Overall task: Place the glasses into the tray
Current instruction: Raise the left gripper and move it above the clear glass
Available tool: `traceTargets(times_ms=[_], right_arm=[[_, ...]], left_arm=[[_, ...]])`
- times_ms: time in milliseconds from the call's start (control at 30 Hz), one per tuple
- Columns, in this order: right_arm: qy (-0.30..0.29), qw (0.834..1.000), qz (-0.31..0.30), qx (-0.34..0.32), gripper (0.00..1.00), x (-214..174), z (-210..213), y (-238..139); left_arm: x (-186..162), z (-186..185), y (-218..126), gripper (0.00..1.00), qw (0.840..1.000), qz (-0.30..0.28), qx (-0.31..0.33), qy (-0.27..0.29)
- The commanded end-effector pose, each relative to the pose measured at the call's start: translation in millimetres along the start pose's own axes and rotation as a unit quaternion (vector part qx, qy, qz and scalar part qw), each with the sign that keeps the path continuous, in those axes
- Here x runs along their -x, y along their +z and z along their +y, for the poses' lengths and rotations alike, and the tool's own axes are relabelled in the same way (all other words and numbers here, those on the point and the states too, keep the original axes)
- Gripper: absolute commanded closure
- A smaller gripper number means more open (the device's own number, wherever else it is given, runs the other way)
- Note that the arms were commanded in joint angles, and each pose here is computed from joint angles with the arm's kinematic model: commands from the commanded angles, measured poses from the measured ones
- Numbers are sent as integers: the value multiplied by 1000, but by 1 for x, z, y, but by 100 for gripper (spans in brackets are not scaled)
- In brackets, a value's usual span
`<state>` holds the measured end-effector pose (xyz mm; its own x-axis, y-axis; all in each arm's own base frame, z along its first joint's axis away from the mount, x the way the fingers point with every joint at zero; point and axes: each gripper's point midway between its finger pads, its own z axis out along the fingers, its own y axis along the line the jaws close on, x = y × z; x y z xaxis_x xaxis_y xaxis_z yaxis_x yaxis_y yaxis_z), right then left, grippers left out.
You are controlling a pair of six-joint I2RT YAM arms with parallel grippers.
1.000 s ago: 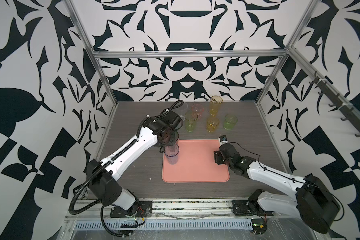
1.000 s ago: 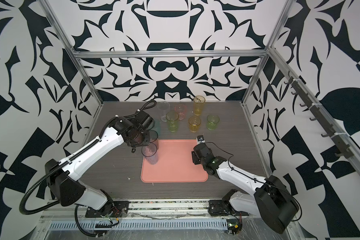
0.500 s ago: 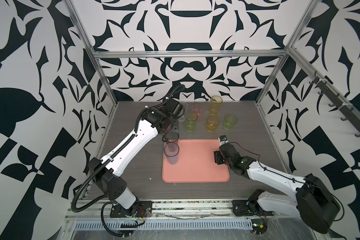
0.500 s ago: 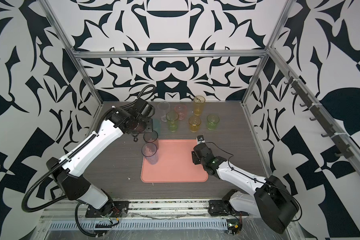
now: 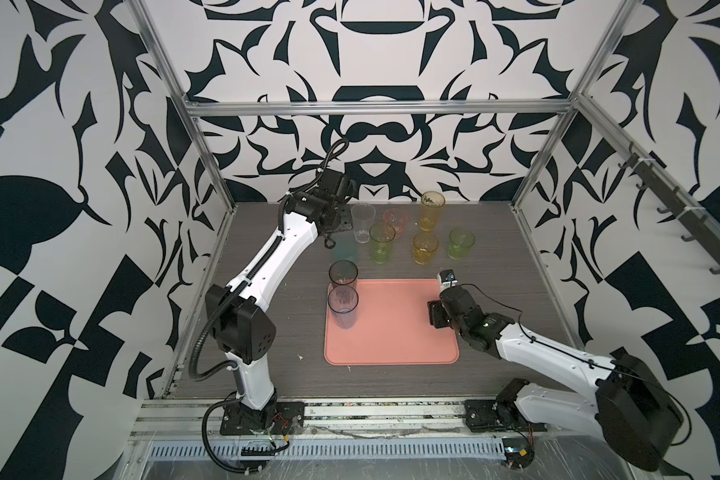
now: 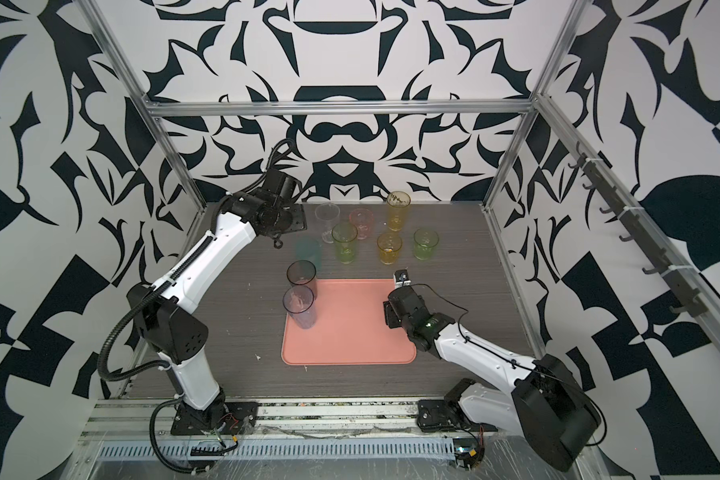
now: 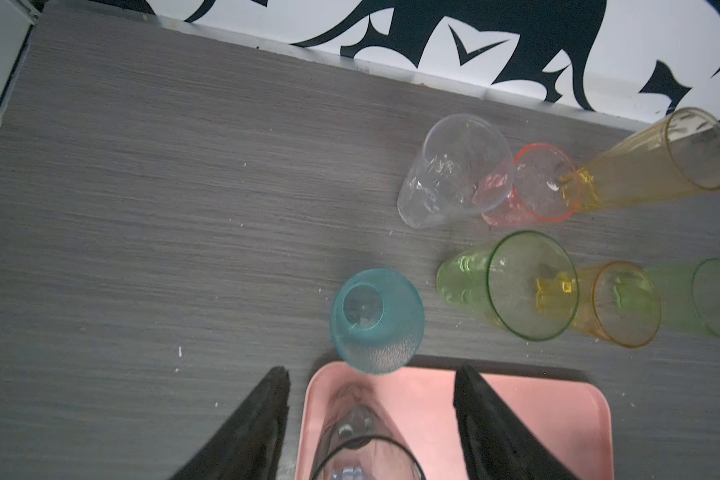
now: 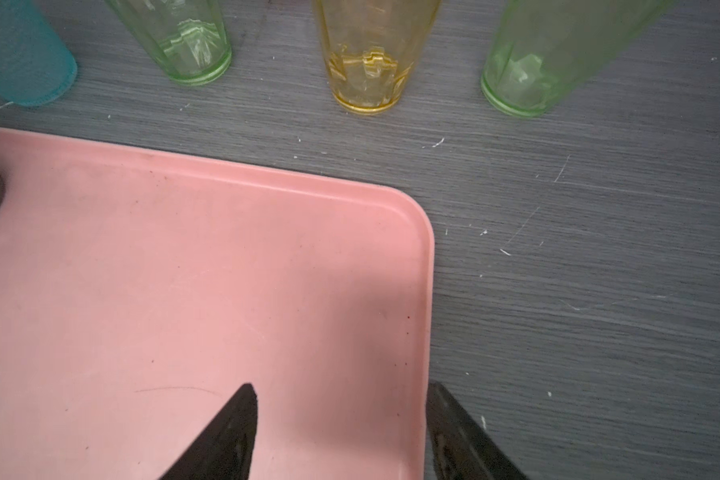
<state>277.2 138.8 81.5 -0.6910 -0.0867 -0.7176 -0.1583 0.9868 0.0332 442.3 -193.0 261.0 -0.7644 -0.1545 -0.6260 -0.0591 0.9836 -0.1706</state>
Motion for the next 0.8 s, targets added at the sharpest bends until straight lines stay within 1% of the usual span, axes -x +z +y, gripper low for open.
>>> traceTargets(times_ms=[0, 200, 233, 533, 767], right_arm=[[7, 1000, -13, -2, 33, 10, 1, 0], [6, 1000, -6, 3, 33, 9, 4, 3], [5, 1000, -5, 2, 33, 8, 4, 4], [3, 1000, -5, 2, 33, 9, 4, 3], [-3, 1000, 7, 6, 33, 6, 8, 7]], left_arm=[[24, -10, 16, 32, 999, -22, -27, -3], [38, -14, 52, 32, 999, -11, -42, -14], [45, -19, 58, 32, 998, -20, -50, -16], [45, -35, 106, 31, 998, -4, -68, -12], [46, -40, 134, 32, 997, 2, -77, -17]])
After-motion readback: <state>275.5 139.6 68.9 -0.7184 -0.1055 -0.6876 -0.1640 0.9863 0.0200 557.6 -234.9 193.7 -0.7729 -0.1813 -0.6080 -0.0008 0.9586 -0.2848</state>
